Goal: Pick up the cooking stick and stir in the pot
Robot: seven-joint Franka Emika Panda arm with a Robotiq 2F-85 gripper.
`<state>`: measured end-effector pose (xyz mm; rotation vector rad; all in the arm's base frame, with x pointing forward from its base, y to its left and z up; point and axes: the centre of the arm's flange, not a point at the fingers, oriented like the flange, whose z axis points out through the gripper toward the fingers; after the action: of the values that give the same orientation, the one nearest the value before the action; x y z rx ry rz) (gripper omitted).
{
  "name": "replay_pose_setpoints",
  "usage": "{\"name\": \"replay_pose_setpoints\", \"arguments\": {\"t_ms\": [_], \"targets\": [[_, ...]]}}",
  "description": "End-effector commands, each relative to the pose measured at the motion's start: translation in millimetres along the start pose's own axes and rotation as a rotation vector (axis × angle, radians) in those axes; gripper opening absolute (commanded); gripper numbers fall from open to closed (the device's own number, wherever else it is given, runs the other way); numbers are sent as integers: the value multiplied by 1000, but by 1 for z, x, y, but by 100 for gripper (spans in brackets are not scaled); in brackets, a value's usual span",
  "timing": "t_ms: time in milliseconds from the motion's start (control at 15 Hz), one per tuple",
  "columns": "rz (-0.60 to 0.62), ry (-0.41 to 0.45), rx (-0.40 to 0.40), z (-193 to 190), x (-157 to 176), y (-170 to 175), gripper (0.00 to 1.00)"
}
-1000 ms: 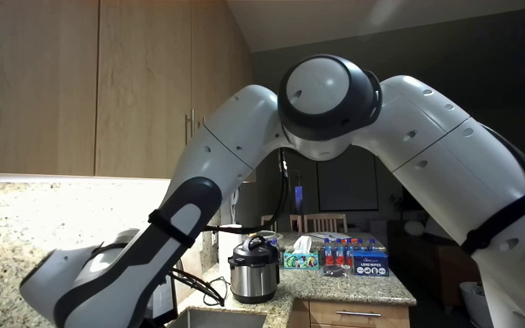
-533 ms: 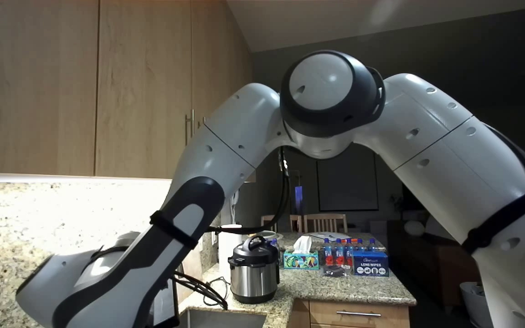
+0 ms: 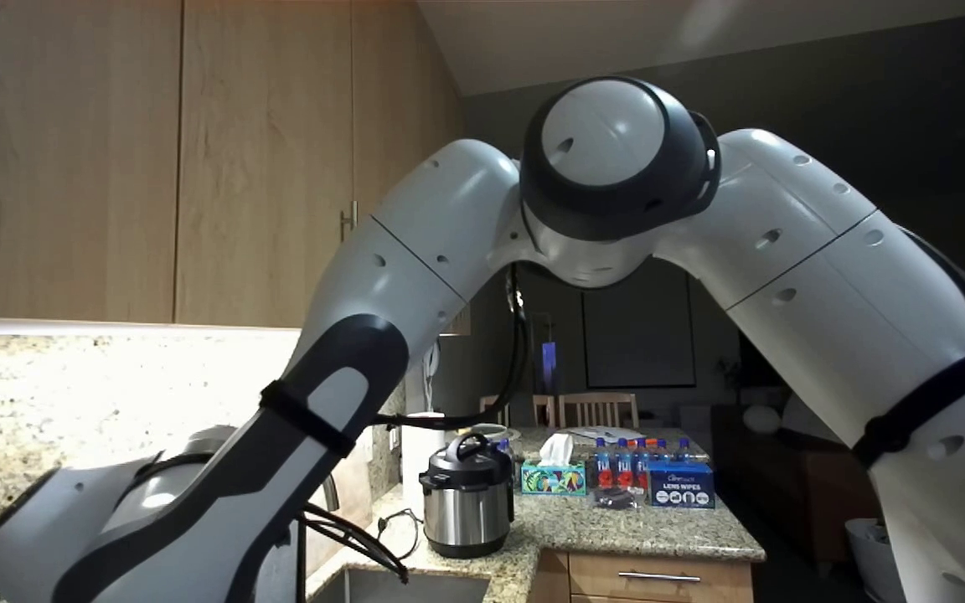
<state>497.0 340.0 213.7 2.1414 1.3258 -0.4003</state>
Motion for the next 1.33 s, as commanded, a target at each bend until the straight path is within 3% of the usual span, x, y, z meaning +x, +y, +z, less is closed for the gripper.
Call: {"name": "replay_pose_setpoints", "arguments": {"t_ms": [0,333,800,1267], "targets": [[39,57,13,-2,-13,15,9],[52,57,9,9,-42,27,9],[-11,3,-1,20,-77,4,9],[-132,-54,3,18,-51,-20,9]]}}
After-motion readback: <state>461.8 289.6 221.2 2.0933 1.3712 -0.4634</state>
